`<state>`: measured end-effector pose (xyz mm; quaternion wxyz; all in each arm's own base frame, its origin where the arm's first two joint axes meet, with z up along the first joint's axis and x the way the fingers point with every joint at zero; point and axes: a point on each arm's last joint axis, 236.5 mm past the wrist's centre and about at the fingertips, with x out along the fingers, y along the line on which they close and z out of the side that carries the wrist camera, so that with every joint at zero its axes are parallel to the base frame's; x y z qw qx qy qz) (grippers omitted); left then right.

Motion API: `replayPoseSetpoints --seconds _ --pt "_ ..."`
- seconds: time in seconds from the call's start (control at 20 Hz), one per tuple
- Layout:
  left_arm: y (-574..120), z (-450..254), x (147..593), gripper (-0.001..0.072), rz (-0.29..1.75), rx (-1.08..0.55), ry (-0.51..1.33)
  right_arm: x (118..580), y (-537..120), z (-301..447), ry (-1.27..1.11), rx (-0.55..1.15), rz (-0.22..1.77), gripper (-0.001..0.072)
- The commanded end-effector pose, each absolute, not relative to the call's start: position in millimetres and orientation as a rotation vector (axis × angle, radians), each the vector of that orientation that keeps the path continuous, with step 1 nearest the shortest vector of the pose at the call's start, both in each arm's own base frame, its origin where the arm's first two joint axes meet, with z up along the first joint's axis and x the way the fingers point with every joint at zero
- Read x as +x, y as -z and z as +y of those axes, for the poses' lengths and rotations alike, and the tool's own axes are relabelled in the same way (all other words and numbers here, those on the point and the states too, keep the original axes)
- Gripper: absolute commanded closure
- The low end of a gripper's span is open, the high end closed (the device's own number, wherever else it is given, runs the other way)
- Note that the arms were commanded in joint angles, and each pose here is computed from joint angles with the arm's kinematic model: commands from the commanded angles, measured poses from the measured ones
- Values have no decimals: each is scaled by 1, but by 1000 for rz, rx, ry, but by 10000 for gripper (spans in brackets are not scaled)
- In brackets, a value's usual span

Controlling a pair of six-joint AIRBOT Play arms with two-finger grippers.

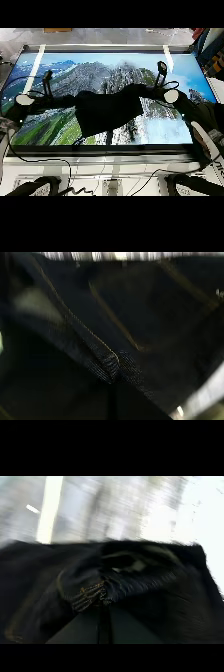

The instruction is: Fold the clothes and pants, and hang the long-sleeved shirts on hangers.

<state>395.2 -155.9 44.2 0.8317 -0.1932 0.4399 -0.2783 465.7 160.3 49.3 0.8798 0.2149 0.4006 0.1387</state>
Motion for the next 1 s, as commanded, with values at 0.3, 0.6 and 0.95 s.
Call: replayPoseSetpoints --seconds 0.3,0.6,0.95 --pt "44 -203 327 694 1334 -344 559 392 68 110 -265 259 1356 680" --pt "54 -182 298 692 1489 -315 522 405 59 103 -274 196 1310 304" --pt "19 -182 243 692 1629 -287 639 432 25 72 -227 225 1247 260"
